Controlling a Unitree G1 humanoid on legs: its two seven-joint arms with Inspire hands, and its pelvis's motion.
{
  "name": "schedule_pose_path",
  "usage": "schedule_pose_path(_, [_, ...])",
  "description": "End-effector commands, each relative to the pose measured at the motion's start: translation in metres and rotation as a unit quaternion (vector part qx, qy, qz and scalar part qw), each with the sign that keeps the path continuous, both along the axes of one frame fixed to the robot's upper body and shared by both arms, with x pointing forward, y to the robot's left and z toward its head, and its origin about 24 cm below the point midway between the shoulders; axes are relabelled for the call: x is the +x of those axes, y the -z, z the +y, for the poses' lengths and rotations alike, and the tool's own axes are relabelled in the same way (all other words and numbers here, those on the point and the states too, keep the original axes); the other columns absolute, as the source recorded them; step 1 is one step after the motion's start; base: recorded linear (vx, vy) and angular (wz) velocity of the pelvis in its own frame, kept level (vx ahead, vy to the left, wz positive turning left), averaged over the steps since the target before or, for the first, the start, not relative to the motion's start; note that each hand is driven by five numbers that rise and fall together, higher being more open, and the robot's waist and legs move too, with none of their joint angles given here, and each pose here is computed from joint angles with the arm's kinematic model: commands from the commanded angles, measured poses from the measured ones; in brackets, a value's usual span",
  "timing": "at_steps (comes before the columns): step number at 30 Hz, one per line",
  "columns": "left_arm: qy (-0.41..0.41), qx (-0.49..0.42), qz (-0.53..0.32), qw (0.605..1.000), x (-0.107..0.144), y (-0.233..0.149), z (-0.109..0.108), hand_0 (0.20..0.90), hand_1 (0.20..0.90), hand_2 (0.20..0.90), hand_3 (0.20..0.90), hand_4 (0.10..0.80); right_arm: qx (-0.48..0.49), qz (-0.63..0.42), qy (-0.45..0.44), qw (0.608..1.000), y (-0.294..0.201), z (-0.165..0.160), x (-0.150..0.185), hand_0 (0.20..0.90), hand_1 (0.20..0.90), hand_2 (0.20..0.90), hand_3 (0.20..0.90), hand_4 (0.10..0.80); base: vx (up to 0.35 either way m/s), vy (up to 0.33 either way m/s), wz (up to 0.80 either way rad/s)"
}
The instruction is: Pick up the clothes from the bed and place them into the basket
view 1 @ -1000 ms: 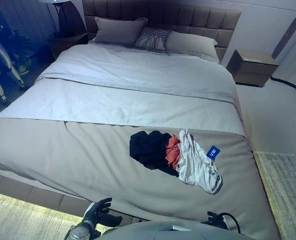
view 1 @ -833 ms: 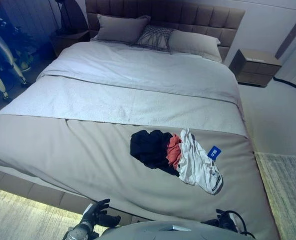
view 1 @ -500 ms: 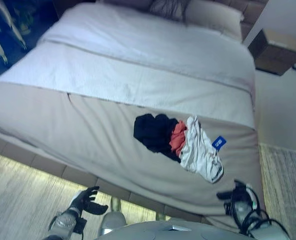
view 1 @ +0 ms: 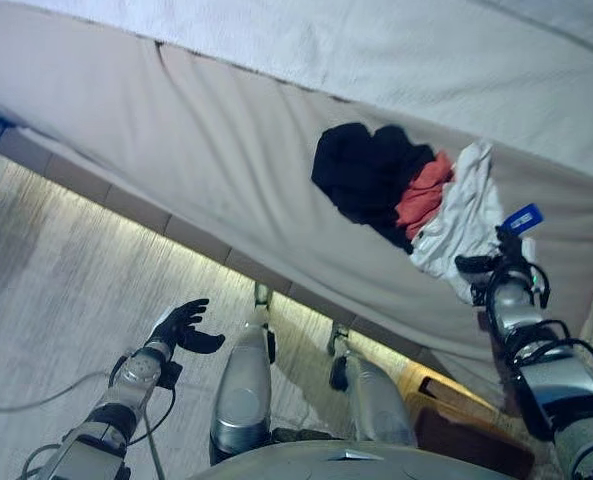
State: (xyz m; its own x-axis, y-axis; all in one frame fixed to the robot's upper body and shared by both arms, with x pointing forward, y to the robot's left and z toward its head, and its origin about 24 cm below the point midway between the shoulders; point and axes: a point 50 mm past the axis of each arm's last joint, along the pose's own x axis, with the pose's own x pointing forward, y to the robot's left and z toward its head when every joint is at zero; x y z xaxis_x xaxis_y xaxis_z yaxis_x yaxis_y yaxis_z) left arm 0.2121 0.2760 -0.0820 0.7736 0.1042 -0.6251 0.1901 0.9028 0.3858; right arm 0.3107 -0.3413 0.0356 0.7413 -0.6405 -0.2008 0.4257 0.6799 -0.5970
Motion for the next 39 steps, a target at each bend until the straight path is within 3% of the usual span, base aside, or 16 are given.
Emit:
schedule_pose_path(1, [-0.003, 0.012, 0.019, 1.0, -0.021, 0.003, 0.017, 0.9, 0.9, 0.9, 0.9, 0.8, -0.078, 0.011, 0.043, 0.996, -0.033, -0.047, -0.015, 0.9, 0.9, 0.9, 0.9, 0.8, -0.078, -0.035, 0.04])
schedule_pose_path(6, [-0.011, -0.002, -0.011, 1.0, -0.018, -0.003, 0.018, 0.9, 0.9, 0.9, 0.9, 0.8, -0.04, -0.031, 0.032, 0.998, -0.071, -0.046, 0.009, 0.9, 0.9, 0.9, 0.9, 0.8, -0.034, 0.002, 0.08])
schedule_pose_path(7, [-0.008, -0.003, -0.012, 1.0, -0.019, -0.003, 0.018, 0.9, 0.9, 0.9, 0.9, 0.8, -0.028, -0.041, 0.02, 0.999, -0.073, -0.044, 0.012, 0.639, 0.639, 0.639, 0.595, 0.495, 0.005, 0.017, -0.04])
schedule_pose_path(8, [-0.005, -0.004, -0.011, 1.0, -0.02, -0.003, 0.018, 0.9, 0.9, 0.9, 0.9, 0.8, -0.027, -0.042, 0.014, 0.999, -0.073, -0.042, 0.013, 0.321, 0.321, 0.321, 0.225, 0.125, 0.019, 0.012, -0.06])
schedule_pose_path(9, [-0.003, -0.004, -0.011, 1.0, -0.022, -0.003, 0.018, 0.9, 0.9, 0.9, 0.9, 0.8, -0.03, -0.04, 0.012, 0.999, -0.073, -0.041, 0.014, 0.3, 0.3, 0.3, 0.2, 0.1, 0.038, 0.012, -0.05])
schedule_pose_path(12, [-0.01, -0.004, -0.016, 1.0, -0.028, -0.002, 0.021, 0.9, 0.9, 0.9, 0.9, 0.8, 0.012, -0.062, 0.012, 0.998, -0.066, -0.044, 0.008, 0.3, 0.3, 0.3, 0.2, 0.1, 0.065, 0.011, -0.01])
schedule_pose_path(14, [-0.006, 0.003, -0.021, 1.0, -0.031, -0.003, 0.022, 0.9, 0.9, 0.9, 0.9, 0.8, 0.088, -0.132, 0.031, 0.987, -0.065, -0.047, 0.005, 0.3, 0.3, 0.3, 0.2, 0.1, 0.098, 0.038, -0.06])
schedule_pose_path(20, [-0.003, -0.004, -0.012, 1.0, -0.047, 0.009, 0.014, 0.9, 0.9, 0.9, 0.9, 0.8, 0.163, -0.229, 0.065, 0.957, -0.064, -0.056, -0.006, 0.3, 0.3, 0.3, 0.2, 0.1, 0.027, 0.07, -0.07])
schedule_pose_path(28, [-0.01, -0.018, 0.019, 1.0, -0.074, 0.032, -0.004, 0.9, 0.9, 0.9, 0.9, 0.8, 0.291, -0.349, 0.102, 0.885, -0.031, -0.054, -0.033, 0.3, 0.3, 0.3, 0.2, 0.1, 0.054, 0.105, -0.11])
schedule_pose_path(33, [-0.013, -0.035, 0.039, 0.999, -0.083, 0.044, -0.024, 0.9, 0.9, 0.9, 0.9, 0.8, 0.302, -0.375, 0.109, 0.869, -0.008, -0.031, -0.049, 0.3, 0.3, 0.3, 0.2, 0.1, 0.099, 0.14, -0.16])
schedule_pose_path(39, [-0.02, -0.053, 0.059, 0.997, -0.094, 0.052, -0.039, 0.9, 0.9, 0.9, 0.9, 0.8, 0.269, -0.383, 0.156, 0.87, 0.022, -0.009, -0.09, 0.3, 0.3, 0.3, 0.2, 0.1, 0.049, 0.139, -0.13])
